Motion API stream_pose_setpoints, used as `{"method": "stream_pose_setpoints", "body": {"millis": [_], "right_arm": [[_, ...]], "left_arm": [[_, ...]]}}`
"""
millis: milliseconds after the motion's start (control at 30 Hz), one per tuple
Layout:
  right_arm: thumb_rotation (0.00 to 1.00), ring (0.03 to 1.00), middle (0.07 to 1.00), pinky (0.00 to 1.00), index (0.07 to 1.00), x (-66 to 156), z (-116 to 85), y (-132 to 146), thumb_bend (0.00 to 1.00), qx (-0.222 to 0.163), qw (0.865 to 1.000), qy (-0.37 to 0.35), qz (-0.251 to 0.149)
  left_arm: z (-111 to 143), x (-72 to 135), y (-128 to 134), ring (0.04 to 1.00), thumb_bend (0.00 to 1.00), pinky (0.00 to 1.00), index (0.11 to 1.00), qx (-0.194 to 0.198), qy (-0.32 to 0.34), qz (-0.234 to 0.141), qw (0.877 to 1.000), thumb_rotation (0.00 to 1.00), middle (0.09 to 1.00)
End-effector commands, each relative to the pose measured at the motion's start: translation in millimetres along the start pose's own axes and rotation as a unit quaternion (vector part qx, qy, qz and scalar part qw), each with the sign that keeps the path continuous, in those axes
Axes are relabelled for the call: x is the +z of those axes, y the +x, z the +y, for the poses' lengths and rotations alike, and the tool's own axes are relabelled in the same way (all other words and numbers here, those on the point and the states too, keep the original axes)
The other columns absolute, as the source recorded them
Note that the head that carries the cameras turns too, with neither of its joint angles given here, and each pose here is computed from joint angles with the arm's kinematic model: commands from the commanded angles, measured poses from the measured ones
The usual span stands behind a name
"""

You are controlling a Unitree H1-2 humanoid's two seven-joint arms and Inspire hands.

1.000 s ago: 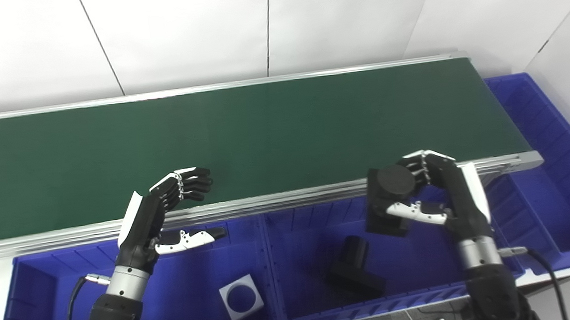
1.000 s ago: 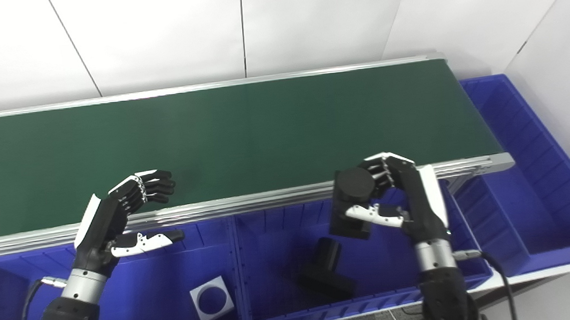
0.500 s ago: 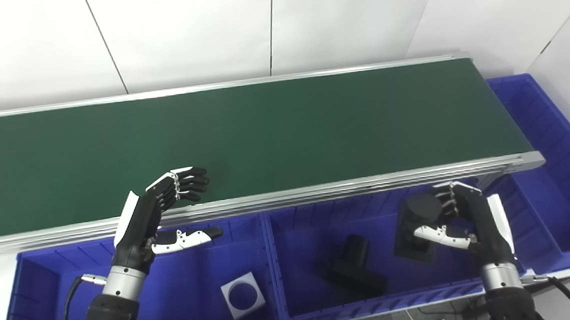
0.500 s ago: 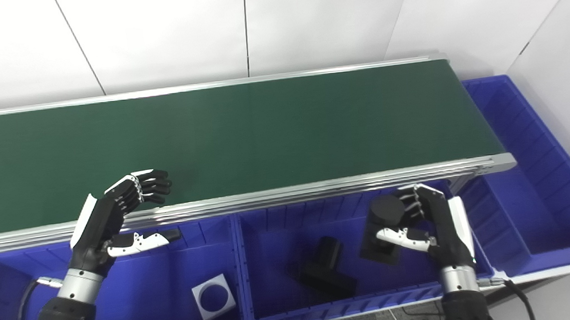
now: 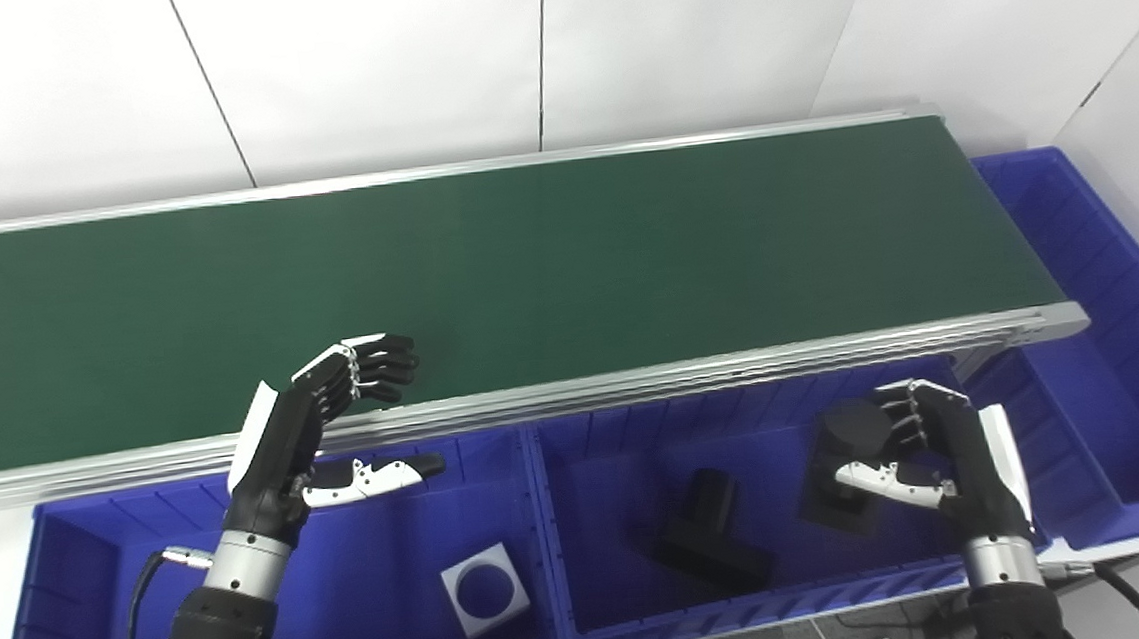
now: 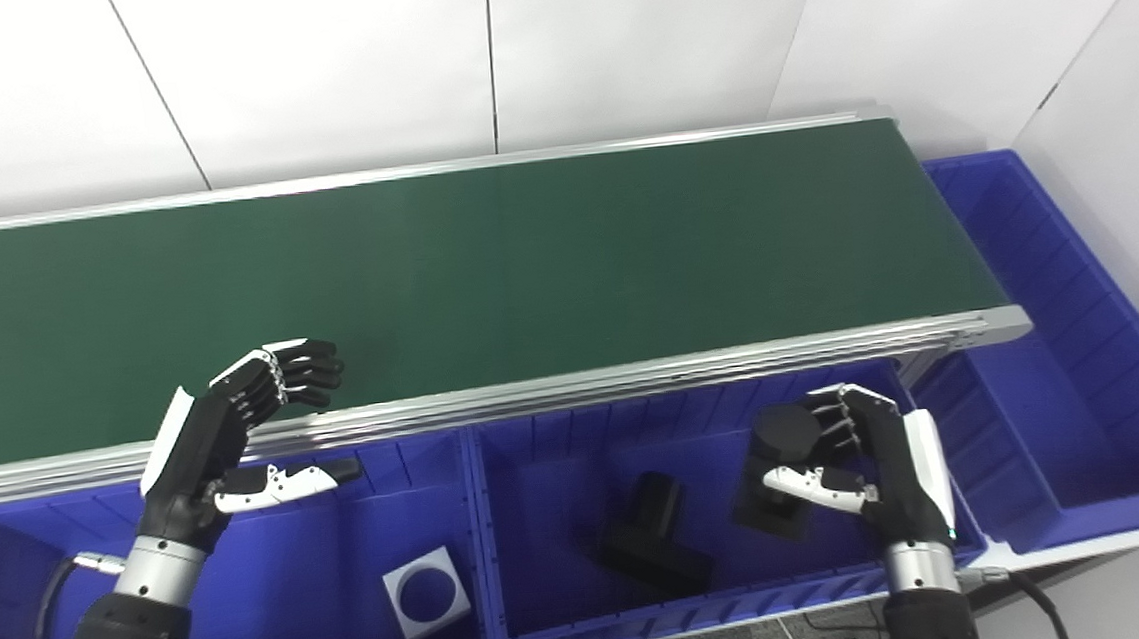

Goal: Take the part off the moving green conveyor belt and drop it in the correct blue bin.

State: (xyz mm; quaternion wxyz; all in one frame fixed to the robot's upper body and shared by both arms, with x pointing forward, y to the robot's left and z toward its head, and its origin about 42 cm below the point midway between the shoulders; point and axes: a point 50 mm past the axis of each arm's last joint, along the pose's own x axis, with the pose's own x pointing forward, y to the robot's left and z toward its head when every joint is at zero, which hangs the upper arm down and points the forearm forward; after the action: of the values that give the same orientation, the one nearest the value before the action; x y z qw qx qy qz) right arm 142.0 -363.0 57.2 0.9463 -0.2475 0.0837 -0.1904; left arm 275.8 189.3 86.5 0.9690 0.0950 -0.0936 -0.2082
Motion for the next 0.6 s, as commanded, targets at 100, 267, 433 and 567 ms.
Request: {"method": "stream_pose_setpoints", "body": {"millis": [100,267,433,567], "right_arm": [[0.16,0.636,0.690,0.54,0.681,17.1,-8.6,2.2,0.84,-0.023,0.998,-0.007,-0.052],[0.19,0.685,0.734,0.60,0.727,18.6,-8.1,1.4,0.90,-0.026,0.998,-0.005,-0.056],[0.19,0.703,0.765,0.60,0.757,19.2,-8.4,1.2,0.92,-0.023,0.998,-0.008,-0.060],[0.19,0.694,0.762,0.60,0.761,18.6,-8.4,1.7,0.93,-0.022,0.997,-0.010,-0.067]], "left_arm": [[4.7,11.9,5.0,0.656,0.67,0.60,0.703,0.002,0.005,-0.028,1.000,0.00,0.684],[4.2,12.1,4.6,0.653,0.67,0.60,0.704,0.002,0.008,-0.027,1.000,0.00,0.683],[3.3,11.9,4.5,0.661,0.66,0.61,0.706,0.000,0.003,-0.024,1.000,0.00,0.687],[3.3,12.0,4.5,0.658,0.66,0.61,0.706,0.000,0.008,-0.025,1.000,0.00,0.685]]}}
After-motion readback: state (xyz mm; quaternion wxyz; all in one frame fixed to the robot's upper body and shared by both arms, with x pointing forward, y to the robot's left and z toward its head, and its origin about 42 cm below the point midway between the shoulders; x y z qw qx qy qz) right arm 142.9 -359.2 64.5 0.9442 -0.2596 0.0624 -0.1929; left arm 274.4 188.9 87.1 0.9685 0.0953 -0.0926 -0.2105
